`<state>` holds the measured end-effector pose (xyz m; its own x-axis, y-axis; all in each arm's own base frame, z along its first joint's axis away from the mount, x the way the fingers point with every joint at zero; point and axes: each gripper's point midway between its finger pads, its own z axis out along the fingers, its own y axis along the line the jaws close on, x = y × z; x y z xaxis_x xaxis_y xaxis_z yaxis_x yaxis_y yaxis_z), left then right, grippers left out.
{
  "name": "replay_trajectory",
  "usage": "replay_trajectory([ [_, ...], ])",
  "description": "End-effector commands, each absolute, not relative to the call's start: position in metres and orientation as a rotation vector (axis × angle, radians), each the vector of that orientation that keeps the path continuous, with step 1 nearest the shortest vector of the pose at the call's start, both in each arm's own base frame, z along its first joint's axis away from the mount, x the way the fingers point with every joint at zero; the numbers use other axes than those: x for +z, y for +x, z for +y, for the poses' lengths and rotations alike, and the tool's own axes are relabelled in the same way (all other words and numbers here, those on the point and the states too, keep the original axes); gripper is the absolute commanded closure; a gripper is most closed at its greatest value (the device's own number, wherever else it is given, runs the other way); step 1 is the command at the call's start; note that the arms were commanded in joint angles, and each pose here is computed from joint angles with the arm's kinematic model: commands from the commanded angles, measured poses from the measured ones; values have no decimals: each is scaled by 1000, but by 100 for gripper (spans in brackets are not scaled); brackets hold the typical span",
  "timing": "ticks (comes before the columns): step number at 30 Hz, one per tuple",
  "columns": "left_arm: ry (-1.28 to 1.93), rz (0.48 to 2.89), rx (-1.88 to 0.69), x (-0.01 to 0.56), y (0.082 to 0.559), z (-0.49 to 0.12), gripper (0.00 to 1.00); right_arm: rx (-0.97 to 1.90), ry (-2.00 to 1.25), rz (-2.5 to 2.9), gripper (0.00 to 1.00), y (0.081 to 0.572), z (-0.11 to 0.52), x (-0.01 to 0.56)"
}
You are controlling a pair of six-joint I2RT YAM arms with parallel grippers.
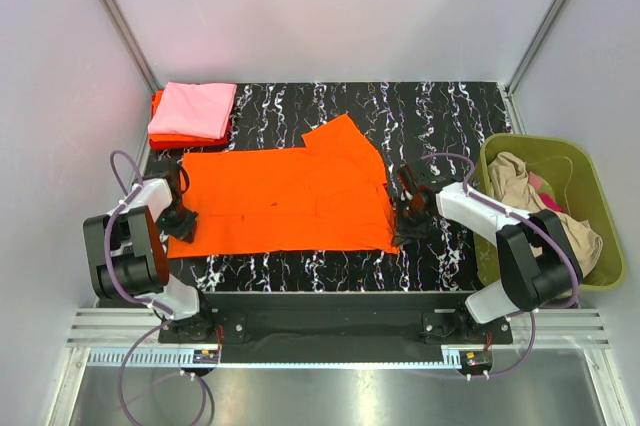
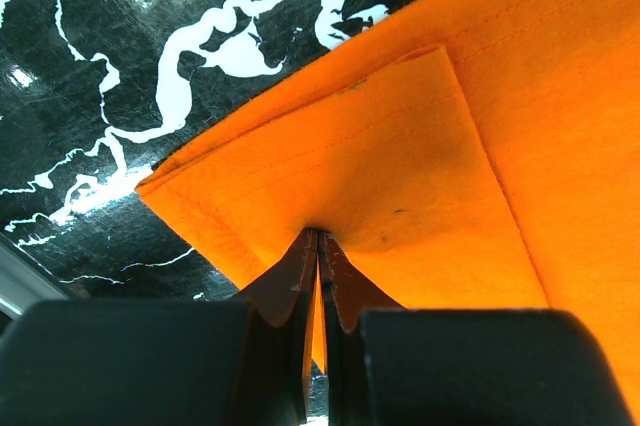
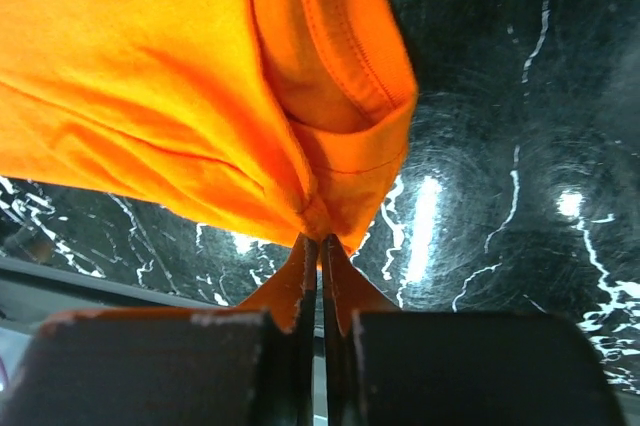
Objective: Fold and stack the t-shirts
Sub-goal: Fold the tshirt
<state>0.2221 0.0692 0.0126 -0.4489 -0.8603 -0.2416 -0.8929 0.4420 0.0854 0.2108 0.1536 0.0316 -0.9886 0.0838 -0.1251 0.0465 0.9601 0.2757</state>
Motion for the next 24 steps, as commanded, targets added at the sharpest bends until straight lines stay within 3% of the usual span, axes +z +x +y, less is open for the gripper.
replay_trajectory([
  [1, -1532, 2485, 415, 2, 223, 87, 92, 356, 91, 2950, 100, 216, 147, 30],
  [19, -1525, 2426, 535, 13, 213, 99, 91, -3, 92, 2940, 100, 214, 121, 38],
  [24, -1501, 2401, 479, 23, 218, 95, 87, 154, 40, 2938, 82, 213, 140, 50],
])
